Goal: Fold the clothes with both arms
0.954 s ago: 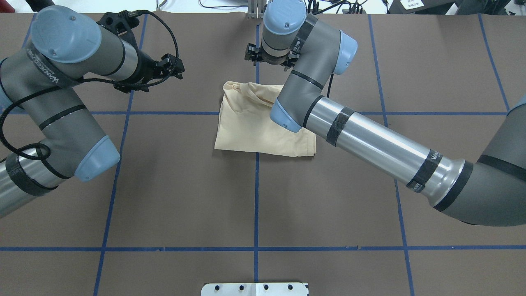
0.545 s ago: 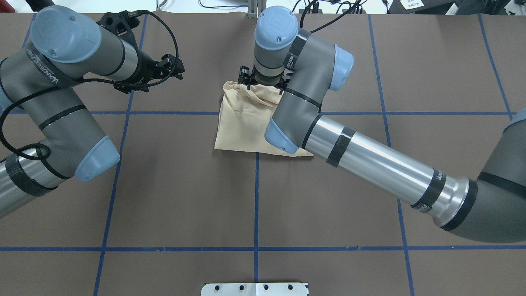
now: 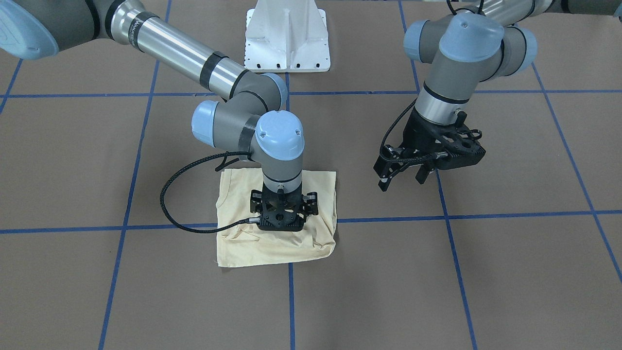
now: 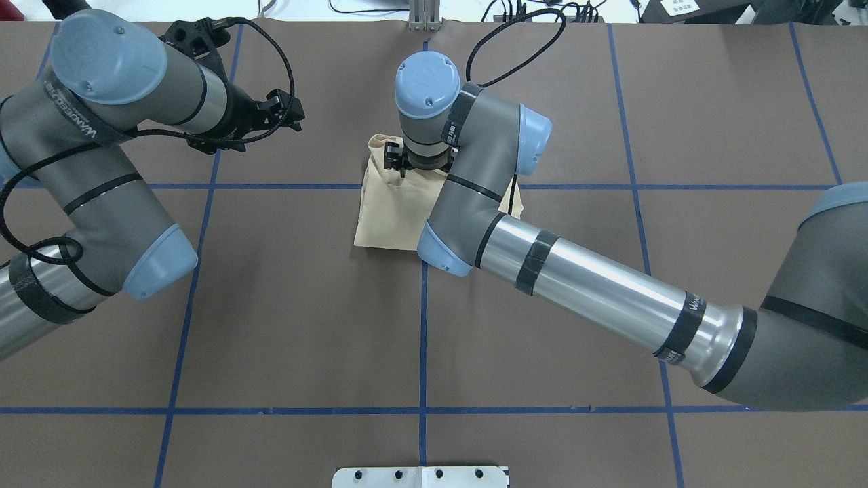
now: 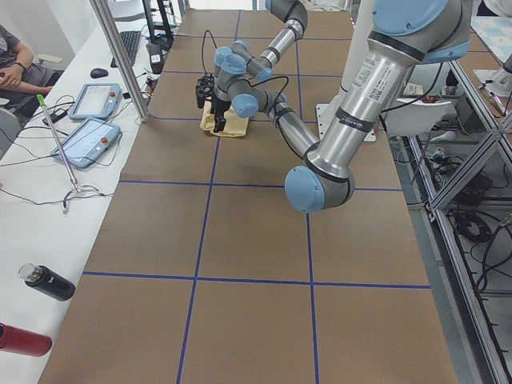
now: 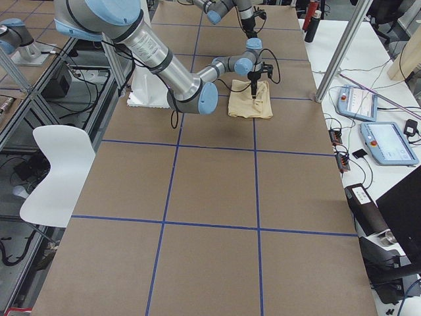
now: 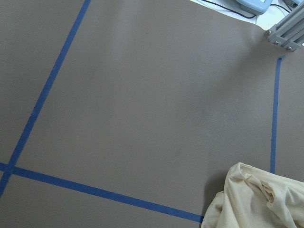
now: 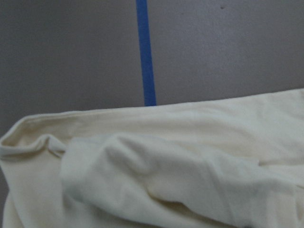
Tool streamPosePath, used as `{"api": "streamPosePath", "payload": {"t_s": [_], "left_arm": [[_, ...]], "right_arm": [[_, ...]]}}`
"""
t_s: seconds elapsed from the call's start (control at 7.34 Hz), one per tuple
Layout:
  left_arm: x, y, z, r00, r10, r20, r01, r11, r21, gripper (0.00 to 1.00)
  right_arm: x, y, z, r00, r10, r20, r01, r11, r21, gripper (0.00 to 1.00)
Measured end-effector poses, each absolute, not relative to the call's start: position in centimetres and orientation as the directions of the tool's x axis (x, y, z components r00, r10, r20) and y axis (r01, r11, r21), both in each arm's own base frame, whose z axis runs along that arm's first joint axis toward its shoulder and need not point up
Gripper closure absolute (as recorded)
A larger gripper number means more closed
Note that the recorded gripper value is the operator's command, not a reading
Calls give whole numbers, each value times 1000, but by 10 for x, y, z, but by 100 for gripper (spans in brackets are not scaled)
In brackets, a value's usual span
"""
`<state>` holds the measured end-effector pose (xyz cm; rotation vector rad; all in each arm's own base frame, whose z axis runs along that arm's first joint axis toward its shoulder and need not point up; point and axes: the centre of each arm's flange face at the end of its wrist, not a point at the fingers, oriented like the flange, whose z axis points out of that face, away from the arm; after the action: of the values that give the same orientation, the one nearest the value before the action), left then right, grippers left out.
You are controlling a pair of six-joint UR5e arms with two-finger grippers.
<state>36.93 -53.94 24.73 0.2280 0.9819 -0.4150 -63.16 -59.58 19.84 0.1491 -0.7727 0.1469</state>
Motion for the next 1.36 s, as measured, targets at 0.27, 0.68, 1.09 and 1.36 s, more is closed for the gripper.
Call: {"api": "streamPosePath", "payload": {"t_s": [0.27,0.68,1.09,1.36], "left_arm": [[368,-537,245,481,-236,-844,434,901,-4,1],[364,-532,243,476,-234,-848,429,903,-8,1],[362,-533,245,480,-232,-846,428,904,-5,1],[361,-535,247,483,-231,-844,428,904,-2,1]], "right_arm": [[-641,-623,212,704,53,708,-237,957,165,2],[-619,-659,212,733,14,680,-287,913,291,1],[-601,-673,196,712,7,702,-294,911,289,1],[-598,-659,182,678,39,734,-265,944,195,1]]}}
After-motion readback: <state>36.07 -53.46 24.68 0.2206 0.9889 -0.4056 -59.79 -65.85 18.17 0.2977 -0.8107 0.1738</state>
